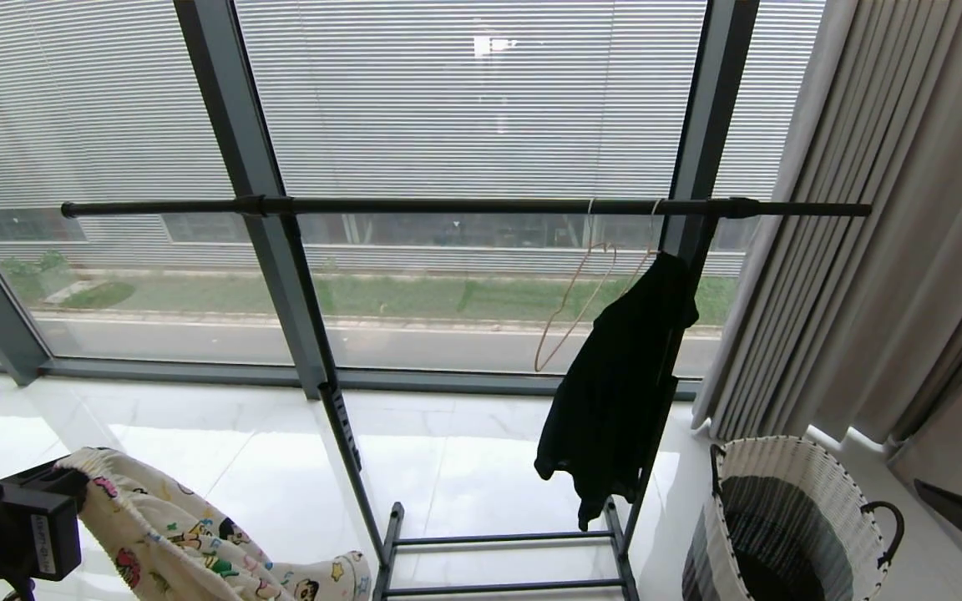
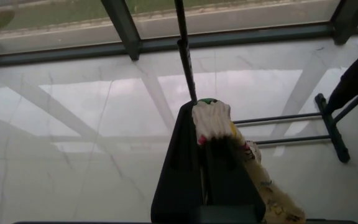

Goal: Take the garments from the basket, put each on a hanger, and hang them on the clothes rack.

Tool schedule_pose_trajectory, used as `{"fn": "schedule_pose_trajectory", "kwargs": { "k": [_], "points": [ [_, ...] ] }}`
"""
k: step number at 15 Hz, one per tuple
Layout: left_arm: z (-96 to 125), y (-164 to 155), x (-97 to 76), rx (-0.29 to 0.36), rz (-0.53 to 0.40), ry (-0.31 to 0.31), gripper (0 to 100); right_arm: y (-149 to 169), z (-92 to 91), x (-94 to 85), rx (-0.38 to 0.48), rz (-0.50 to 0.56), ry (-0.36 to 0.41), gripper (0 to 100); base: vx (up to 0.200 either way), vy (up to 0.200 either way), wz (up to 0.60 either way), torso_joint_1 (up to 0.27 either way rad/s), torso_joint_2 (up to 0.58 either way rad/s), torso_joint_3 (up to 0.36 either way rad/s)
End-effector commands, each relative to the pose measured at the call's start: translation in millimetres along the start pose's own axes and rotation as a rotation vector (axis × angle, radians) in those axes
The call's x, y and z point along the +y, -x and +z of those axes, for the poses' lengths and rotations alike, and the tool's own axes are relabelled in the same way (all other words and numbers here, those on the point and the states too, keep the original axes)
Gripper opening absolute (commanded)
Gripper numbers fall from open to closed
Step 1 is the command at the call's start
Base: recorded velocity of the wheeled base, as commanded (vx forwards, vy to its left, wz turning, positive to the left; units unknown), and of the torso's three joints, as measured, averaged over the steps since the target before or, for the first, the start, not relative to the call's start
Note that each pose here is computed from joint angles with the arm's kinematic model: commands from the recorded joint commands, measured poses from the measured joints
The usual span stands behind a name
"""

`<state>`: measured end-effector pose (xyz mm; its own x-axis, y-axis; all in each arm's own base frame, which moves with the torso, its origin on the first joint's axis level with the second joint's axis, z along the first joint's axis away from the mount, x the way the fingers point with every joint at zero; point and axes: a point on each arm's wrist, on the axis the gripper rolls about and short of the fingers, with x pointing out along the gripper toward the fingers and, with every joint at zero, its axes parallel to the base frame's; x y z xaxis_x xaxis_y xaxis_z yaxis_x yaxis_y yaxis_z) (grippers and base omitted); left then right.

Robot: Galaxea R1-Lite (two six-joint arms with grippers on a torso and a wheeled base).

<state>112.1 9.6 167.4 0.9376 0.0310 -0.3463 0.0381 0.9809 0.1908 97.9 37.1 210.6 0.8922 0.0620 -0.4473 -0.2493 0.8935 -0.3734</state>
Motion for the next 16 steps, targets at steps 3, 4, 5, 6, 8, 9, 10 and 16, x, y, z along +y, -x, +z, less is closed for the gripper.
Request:
{"fn": "schedule_pose_trajectory", "kwargs": {
  "k": [3,4,5,6,8,9,10,16],
  "points": [
    [0.1,0.1,0.1,-0.001,0.0,0.0,0,0.4,2.6,0.3,-0.034,0.037,-0.01,100,0.0,0.2,0.0,0.007,0.01,0.002],
    [0.1,0.1,0.1,-0.001,0.0,0.0,0,0.4,3.1,0.4,-0.041,0.044,-0.012,100,0.0,0.2,0.0,0.002,0.0,0.002],
    [0.1,0.1,0.1,-0.001,0.0,-0.001,0,0.4,3.5,0.4,-0.045,0.05,-0.012,100,0.0,0.2,0.0,0.002,0.0,0.007],
    [0.1,0.1,0.1,-0.001,0.0,0.0,0,0.4,3.6,0.4,-0.047,0.051,-0.012,100,0.0,0.2,0.0,0.007,0.01,0.007],
    [0.2,0.4,0.0,-0.003,-0.001,0.0,0,0.4,3.8,0.4,-0.049,0.052,-0.014,100,0.0,0.0,0.0,0.0,0.0,0.0],
    [-0.1,0.6,-0.1,-0.004,-0.003,-0.001,0,0.6,4.6,0.2,-0.055,0.052,-0.019,100,0.0,0.0,0.0,0.0,0.0,0.0],
    [-0.1,0.6,-0.1,-0.004,-0.003,-0.001,0,-0.4,7.4,0.0,-0.08,0.056,-0.047,100,0.0,0.0,0.0,0.0,0.0,0.0],
    [2.3,1.7,0.1,-0.016,-0.003,-0.003,0,-35.8,44.5,10.9,-0.211,0.139,-0.292,100,0.0,0.0,0.0,0.0,0.0,0.0]
  ]
}}
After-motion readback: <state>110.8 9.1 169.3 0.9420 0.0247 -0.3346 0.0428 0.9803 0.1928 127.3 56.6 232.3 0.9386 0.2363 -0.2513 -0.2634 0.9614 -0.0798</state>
